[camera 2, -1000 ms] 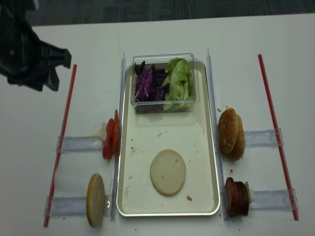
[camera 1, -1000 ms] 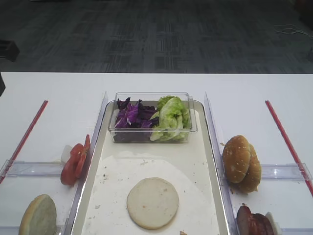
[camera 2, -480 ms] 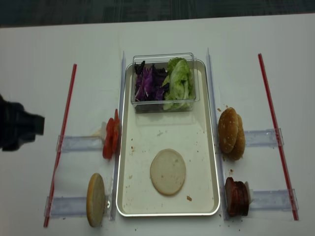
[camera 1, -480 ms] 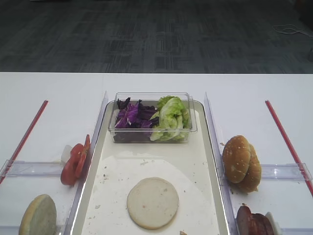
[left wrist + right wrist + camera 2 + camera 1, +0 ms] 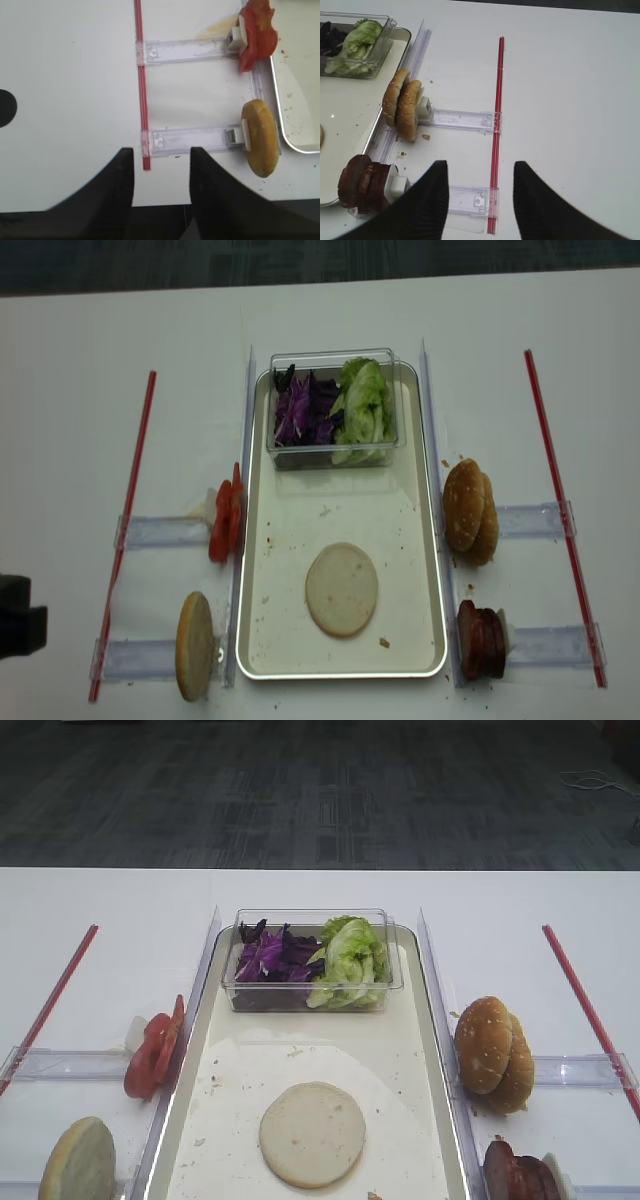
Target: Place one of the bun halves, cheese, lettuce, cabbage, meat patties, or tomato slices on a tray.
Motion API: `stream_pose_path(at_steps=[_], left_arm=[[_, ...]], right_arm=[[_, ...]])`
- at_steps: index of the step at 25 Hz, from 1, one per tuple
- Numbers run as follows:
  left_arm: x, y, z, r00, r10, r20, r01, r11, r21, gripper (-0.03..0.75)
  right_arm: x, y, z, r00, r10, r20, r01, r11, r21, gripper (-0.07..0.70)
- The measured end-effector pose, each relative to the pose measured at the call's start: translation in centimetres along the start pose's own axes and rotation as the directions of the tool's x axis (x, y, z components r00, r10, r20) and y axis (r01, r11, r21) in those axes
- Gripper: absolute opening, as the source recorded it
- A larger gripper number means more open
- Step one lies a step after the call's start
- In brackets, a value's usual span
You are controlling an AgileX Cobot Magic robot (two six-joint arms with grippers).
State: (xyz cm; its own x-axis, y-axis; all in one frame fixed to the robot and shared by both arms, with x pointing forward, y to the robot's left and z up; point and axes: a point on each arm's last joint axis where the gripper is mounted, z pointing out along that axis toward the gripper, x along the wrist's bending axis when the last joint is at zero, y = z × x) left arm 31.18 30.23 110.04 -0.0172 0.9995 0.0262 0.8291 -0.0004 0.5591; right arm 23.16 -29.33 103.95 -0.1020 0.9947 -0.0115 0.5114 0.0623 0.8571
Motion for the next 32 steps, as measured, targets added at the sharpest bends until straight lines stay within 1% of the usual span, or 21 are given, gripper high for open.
stream_pose_path(at_steps=[7, 11, 17, 18, 21, 25, 27, 30, 32], left_arm=[[0.4, -3.7, -1.0, 1.0, -0.007, 0.0, 0.007, 0.994, -0.111, 0.284], [0.6, -5.6, -1.6, 1.0, -0.013, 0.007, 0.014, 0.982, -0.187, 0.284], [0.8, -8.3, -1.5, 1.0, -0.02, 0.016, 0.023, 0.964, -0.264, 0.284], [0.8, -8.7, -1.6, 1.0, -0.021, 0.017, 0.025, 0.959, -0.283, 0.284], [0.9, -9.7, -1.2, 1.0, -0.023, 0.02, 0.028, 0.951, -0.307, 0.284], [0.9, -10.8, -0.6, 0.999, -0.024, 0.021, 0.03, 0.946, -0.323, 0.284], [0.9, -10.9, -0.6, 0.999, -0.025, 0.022, 0.031, 0.944, -0.329, 0.284], [0.9, -10.9, -0.4, 1.0, -0.021, 0.021, 0.026, 0.945, -0.326, 0.284], [0.9, -10.8, -0.5, 1.0, -0.016, 0.02, 0.022, 0.94, -0.341, 0.284]], right_arm=[[0.0, 0.0, 0.0, 1.0, 0.0, 0.0, 0.0, 1.0, 0.0, 0.324], [0.0, 0.0, 0.0, 1.0, 0.0, 0.0, 0.0, 1.0, 0.0, 0.324], [0.0, 0.0, 0.0, 1.0, 0.0, 0.0, 0.0, 1.0, 0.0, 0.324], [0.0, 0.0, 0.0, 1.0, 0.0, 0.0, 0.0, 1.0, 0.0, 0.324], [0.0, 0.0, 0.0, 1.0, 0.0, 0.0, 0.0, 1.0, 0.0, 0.324], [0.0, 0.0, 0.0, 1.0, 0.0, 0.0, 0.0, 1.0, 0.0, 0.324], [0.0, 0.0, 0.0, 1.0, 0.0, 0.0, 0.0, 1.0, 0.0, 0.324], [0.0, 0.0, 0.0, 1.0, -0.002, 0.0, 0.002, 1.0, 0.0, 0.324], [0.0, 0.0, 0.0, 1.0, -0.002, 0.0, 0.002, 1.0, 0.0, 0.324]])
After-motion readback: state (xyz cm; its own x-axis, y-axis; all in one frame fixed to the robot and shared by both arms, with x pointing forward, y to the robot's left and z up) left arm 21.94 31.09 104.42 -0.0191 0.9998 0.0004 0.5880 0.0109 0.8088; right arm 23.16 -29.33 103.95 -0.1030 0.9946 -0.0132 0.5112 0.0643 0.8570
